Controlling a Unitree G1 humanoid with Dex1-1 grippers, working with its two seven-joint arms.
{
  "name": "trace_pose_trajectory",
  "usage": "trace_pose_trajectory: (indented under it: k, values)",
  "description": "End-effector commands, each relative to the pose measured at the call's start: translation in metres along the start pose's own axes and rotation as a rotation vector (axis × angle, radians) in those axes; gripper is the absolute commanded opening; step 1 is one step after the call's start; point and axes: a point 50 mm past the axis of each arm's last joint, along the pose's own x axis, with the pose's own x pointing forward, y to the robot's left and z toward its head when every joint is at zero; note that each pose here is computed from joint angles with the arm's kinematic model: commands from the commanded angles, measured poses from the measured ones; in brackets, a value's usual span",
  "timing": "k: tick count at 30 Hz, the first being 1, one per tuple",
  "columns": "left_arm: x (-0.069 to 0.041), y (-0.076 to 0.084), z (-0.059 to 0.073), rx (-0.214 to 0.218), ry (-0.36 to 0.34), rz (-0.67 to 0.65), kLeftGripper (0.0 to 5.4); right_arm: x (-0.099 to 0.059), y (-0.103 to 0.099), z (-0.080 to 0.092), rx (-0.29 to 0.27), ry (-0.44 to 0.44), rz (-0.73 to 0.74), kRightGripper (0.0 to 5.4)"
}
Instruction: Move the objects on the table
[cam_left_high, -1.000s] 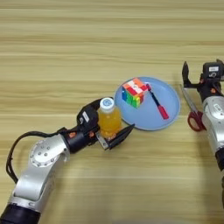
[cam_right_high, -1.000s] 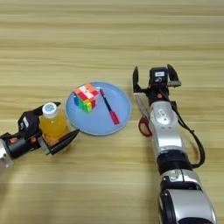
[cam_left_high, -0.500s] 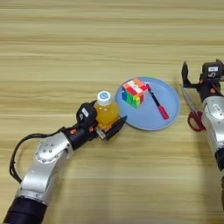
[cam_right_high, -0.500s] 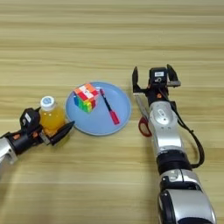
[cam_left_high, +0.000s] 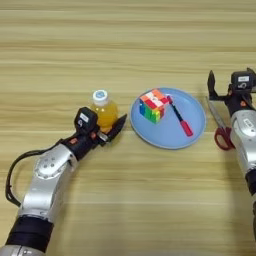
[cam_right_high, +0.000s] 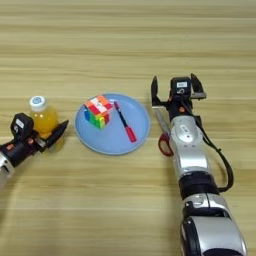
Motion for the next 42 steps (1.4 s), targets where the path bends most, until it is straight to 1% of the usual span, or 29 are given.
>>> trace_pose_trajectory:
  k: [1,4,7,9,13,15,16,17,19,24,26,28,33,36,39,42]
  values:
    - [0.007,0.021,0.001,0.038,-0.001,0.129,3.36,0.004,0.002,0.006,0.001,-0.023,0.004,5.4]
    - [0.013,0.028,-0.006,0.024,0.02,0.187,3.36,0.004,0.003,0.006,0.001,-0.023,0.006,5.4]
    - [0.019,0.029,-0.009,0.017,0.027,0.199,3.36,0.004,0.003,0.007,0.001,-0.024,0.007,5.4]
    - [0.023,0.028,-0.012,0.04,0.037,0.201,3.36,0.003,0.004,0.007,0.001,-0.025,0.008,5.4]
    - [0.027,0.025,-0.015,0.025,0.037,0.182,3.36,0.003,0.006,0.008,0.003,-0.028,0.012,5.4]
    - [0.027,0.023,-0.016,0.026,0.033,0.164,3.36,0.003,0.007,0.009,0.005,-0.03,0.017,5.4]
    - [0.027,0.023,-0.016,0.025,0.031,0.159,3.72,0.003,0.008,0.009,0.005,-0.031,0.019,5.4]
    - [0.027,0.023,-0.016,0.023,0.025,0.155,3.73,0.003,0.008,0.009,0.006,-0.032,0.02,5.4]
    - [0.027,0.023,-0.015,0.025,0.016,0.149,3.95,0.003,0.009,0.009,0.006,-0.031,0.022,5.4]
    - [0.028,0.023,-0.012,0.029,-0.016,0.165,4.43,0.003,0.01,0.008,0.005,-0.029,0.026,5.4]
    - [0.028,0.025,-0.009,0.024,-0.033,0.182,4.66,0.003,0.01,0.008,0.005,-0.028,0.028,5.4]
    - [0.029,0.027,-0.006,0.025,-0.053,0.193,4.74,0.003,0.01,0.008,0.004,-0.027,0.03,5.4]
    - [0.029,0.027,-0.002,0.035,-0.085,0.198,5.38,0.003,0.011,0.008,0.003,-0.026,0.035,5.4]
    - [0.029,0.03,0.006,0.04,-0.137,0.23,5.38,0.003,0.011,0.007,0.002,-0.026,0.037,5.4]
    - [0.029,0.034,0.015,0.031,-0.201,0.247,5.38,0.003,0.011,0.007,0.002,-0.026,0.04,5.4]
    - [0.029,0.031,0.019,0.025,-0.228,0.226,5.38,0.002,0.011,0.007,0.001,-0.025,0.041,5.4]
